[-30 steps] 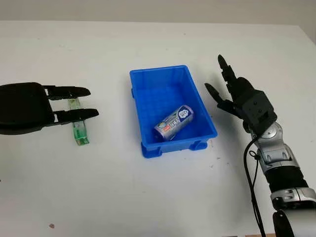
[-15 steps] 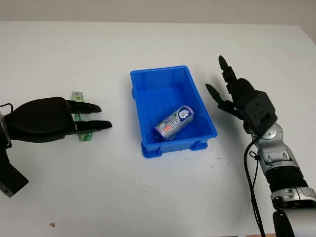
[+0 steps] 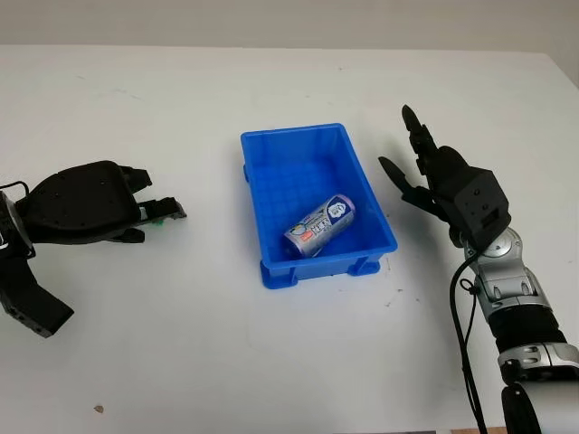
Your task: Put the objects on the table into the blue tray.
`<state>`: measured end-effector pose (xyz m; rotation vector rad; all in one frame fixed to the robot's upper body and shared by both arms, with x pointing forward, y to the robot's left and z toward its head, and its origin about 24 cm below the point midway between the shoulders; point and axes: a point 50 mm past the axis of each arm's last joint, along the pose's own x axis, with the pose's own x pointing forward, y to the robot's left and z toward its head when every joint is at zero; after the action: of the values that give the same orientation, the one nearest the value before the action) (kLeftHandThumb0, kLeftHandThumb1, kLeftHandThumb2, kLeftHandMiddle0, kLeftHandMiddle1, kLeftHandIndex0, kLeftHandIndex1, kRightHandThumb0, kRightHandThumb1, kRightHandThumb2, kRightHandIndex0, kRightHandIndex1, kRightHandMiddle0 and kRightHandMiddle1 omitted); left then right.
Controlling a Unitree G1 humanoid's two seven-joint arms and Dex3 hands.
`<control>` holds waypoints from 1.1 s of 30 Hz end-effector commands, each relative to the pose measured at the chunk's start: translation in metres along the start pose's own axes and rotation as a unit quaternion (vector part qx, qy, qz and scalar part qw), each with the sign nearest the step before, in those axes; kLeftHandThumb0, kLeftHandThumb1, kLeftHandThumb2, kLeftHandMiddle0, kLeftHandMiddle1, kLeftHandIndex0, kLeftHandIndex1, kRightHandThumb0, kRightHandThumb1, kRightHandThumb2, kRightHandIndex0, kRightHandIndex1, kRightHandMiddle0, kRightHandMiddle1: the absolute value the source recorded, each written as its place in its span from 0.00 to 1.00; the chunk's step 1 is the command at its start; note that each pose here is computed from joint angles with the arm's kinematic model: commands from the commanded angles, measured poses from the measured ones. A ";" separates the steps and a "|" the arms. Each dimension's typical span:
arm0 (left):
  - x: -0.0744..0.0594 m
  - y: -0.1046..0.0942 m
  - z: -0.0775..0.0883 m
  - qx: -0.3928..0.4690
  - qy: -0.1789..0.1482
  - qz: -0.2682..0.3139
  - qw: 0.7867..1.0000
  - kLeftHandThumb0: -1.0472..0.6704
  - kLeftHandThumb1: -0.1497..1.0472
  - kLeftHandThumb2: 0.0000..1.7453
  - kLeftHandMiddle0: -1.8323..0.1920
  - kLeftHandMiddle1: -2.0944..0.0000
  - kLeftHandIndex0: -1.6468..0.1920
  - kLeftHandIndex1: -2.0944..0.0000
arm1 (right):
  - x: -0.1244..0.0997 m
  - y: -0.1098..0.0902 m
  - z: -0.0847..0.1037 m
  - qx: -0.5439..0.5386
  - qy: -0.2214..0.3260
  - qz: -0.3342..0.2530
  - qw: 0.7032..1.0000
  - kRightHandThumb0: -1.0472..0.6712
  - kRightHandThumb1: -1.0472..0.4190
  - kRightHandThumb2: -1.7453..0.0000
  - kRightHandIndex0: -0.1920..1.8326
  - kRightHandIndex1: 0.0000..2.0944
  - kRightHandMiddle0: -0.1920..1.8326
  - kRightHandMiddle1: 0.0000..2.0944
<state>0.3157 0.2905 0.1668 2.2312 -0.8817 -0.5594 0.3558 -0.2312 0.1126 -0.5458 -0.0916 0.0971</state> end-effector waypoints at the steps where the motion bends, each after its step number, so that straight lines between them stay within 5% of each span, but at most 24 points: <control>1: -0.002 0.008 -0.009 0.014 0.025 0.030 0.999 0.29 1.00 0.14 0.41 0.00 0.61 0.00 | 0.002 -0.005 0.003 -0.006 -0.010 -0.003 1.000 0.18 0.00 0.74 0.04 0.03 0.05 0.03; 8: 0.011 0.067 -0.049 -0.013 0.132 0.173 0.976 0.31 0.98 0.05 0.44 0.00 0.58 0.00 | 0.004 -0.005 0.004 -0.009 -0.008 0.000 1.000 0.17 0.00 0.74 0.04 0.03 0.05 0.03; 15: 0.018 0.142 -0.077 -0.149 0.212 0.351 0.900 0.31 1.00 0.05 0.38 0.00 0.42 0.00 | 0.004 -0.004 0.005 -0.007 -0.009 -0.001 1.000 0.18 0.00 0.74 0.04 0.03 0.05 0.03; 20: 0.024 0.182 -0.075 -0.262 0.206 0.421 0.843 0.35 0.97 0.04 0.32 0.08 0.43 0.07 | 0.004 -0.003 0.004 -0.008 -0.010 0.000 1.000 0.18 0.00 0.75 0.04 0.03 0.05 0.03; 24: 0.031 0.196 -0.075 -0.351 0.198 0.456 0.793 0.40 0.99 0.04 0.27 0.13 0.41 0.12 | 0.004 -0.002 0.003 -0.010 -0.009 0.000 1.000 0.18 0.00 0.74 0.04 0.03 0.05 0.03; 33: 0.054 0.216 -0.067 -0.553 0.169 0.460 0.673 0.36 1.00 0.17 0.19 0.09 0.31 0.03 | 0.003 0.001 0.001 -0.014 -0.006 -0.007 1.000 0.16 0.00 0.74 0.05 0.03 0.06 0.03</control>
<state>0.3069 0.1669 0.3453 0.6213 -0.8942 -0.0552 0.3594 -0.2286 0.1131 -0.5695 -0.1020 0.0919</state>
